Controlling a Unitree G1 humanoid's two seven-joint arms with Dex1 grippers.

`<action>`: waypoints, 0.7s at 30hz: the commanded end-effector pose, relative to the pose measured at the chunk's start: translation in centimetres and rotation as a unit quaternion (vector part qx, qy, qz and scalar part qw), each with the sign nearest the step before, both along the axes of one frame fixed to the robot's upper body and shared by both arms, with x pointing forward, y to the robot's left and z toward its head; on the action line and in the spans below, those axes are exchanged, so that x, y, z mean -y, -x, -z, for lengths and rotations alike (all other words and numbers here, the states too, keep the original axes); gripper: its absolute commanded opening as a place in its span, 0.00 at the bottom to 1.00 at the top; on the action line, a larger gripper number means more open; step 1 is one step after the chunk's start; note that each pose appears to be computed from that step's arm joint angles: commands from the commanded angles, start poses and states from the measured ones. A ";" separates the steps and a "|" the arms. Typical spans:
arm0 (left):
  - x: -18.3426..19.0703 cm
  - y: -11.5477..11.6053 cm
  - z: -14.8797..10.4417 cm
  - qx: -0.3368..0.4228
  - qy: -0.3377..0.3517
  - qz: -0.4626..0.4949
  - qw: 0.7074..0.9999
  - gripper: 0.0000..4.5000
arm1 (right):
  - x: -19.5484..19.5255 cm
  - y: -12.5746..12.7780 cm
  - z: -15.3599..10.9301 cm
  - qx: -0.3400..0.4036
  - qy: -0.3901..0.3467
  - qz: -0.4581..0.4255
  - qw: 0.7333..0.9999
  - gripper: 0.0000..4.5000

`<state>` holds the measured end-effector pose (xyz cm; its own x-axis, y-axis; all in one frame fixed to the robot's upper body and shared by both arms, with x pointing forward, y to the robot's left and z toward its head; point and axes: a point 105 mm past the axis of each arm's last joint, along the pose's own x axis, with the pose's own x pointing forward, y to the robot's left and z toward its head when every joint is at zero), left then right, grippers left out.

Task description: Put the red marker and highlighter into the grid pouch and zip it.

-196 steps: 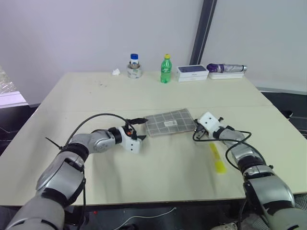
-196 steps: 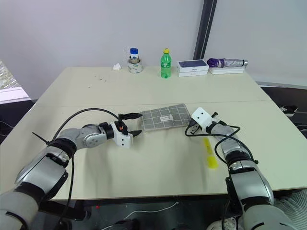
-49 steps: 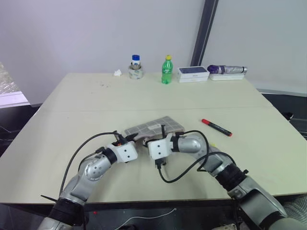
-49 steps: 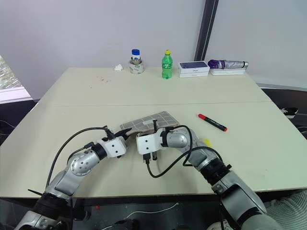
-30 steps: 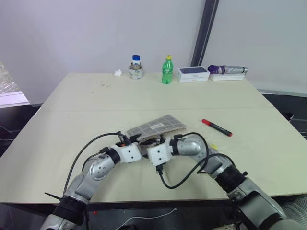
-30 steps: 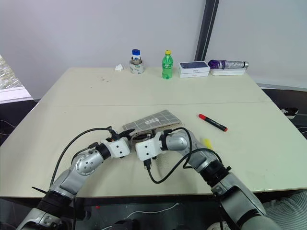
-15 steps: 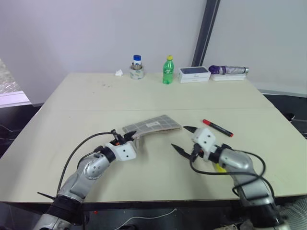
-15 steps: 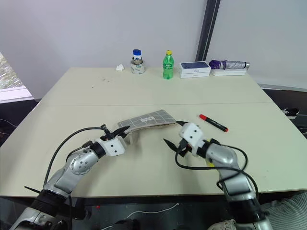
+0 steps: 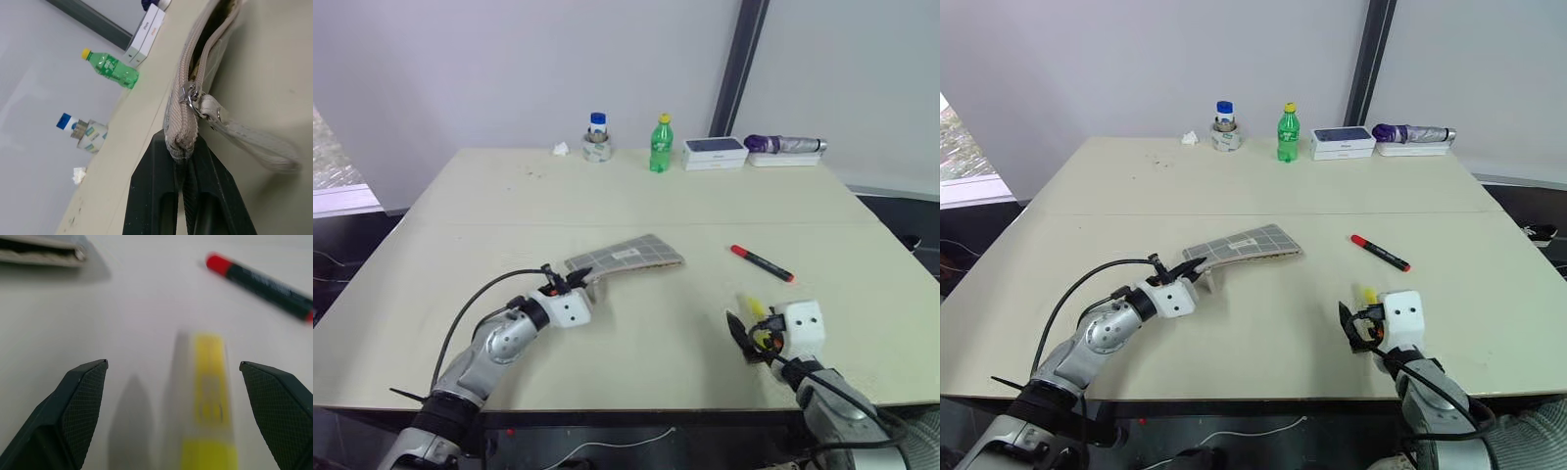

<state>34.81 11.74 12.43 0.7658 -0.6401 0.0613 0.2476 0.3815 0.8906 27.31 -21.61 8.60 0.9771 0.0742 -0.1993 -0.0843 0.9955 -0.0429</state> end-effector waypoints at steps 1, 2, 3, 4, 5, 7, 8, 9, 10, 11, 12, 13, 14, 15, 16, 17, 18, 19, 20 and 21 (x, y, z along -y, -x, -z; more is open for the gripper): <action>0.3 0.0 -1.6 0.029 0.010 0.008 0.999 0.00 | 0.9 0.5 -0.7 0.001 0.011 0.022 1.000 0.99; 0.3 0.0 -1.5 0.030 0.010 0.008 0.999 0.00 | 1.5 0.6 -0.1 -0.013 0.003 0.040 0.999 0.99; 0.3 0.0 -1.5 0.030 0.010 0.007 0.999 0.00 | 1.9 0.7 0.3 -0.024 -0.001 0.051 0.998 0.99; 0.3 0.0 -1.5 0.030 0.009 0.007 0.999 0.00 | 2.1 0.9 0.6 -0.034 0.006 0.055 0.998 0.99; 0.3 0.0 -1.5 0.030 0.009 0.007 0.999 0.00 | 2.0 1.0 1.1 -0.048 -0.002 0.052 0.997 0.94; 0.4 0.1 -1.5 0.031 0.009 0.007 0.999 0.00 | 1.7 1.4 1.7 -0.071 -0.016 0.045 0.996 0.81; 0.4 0.1 -1.6 0.031 0.009 0.007 0.999 0.00 | 1.6 1.4 1.7 -0.073 -0.015 0.045 0.996 0.70; 0.4 0.1 -1.6 0.031 0.010 0.008 0.999 0.00 | 1.6 1.3 1.6 -0.076 -0.016 0.046 0.996 0.58; 0.4 0.1 -1.7 0.032 0.010 0.008 0.999 0.00 | 1.6 1.3 1.5 -0.076 -0.016 0.047 0.996 0.46; 0.5 0.0 -1.8 0.033 0.010 0.008 0.999 0.00 | 1.3 1.0 1.2 -0.071 -0.019 0.041 0.996 0.35; 0.5 0.0 -2.0 0.035 0.010 0.008 0.999 0.00 | 0.6 0.5 0.4 -0.058 -0.020 0.024 0.998 0.22; 0.5 -0.1 -2.1 0.036 0.011 0.008 0.999 0.00 | -0.9 -0.1 -0.6 -0.036 -0.020 -0.014 0.999 0.20; 0.5 -0.1 -2.2 0.036 0.010 0.008 0.999 0.00 | -2.7 -0.4 -1.7 -0.015 0.012 -0.072 0.997 0.21; 0.5 -0.2 -2.2 0.037 0.010 0.008 0.999 0.00 | -3.9 -0.5 -2.2 -0.001 0.051 -0.117 0.992 0.21; 0.5 -0.2 -2.2 0.036 0.011 0.007 0.999 0.00 | -4.5 -0.5 -2.4 0.004 0.075 -0.141 0.987 0.21; 0.5 -0.2 -2.2 0.036 0.011 0.007 0.999 0.00 | -4.9 -0.7 -2.5 0.006 0.090 -0.156 0.984 0.21; 0.5 -0.2 -2.2 0.035 0.011 0.007 0.999 0.00 | -5.1 -0.9 -2.7 0.010 0.098 -0.165 0.981 0.21; 0.5 -0.2 -2.2 0.035 0.011 0.007 0.999 0.00 | -5.2 -1.0 -2.8 0.013 0.102 -0.171 0.980 0.21; 0.5 -0.2 -2.2 0.035 0.012 0.007 0.999 0.00 | -5.7 -1.3 -3.1 0.016 0.101 -0.181 0.978 0.21; 0.6 -0.2 -2.2 0.034 0.013 0.008 0.999 0.00 | -6.2 -1.6 -3.3 0.020 0.105 -0.195 0.975 0.21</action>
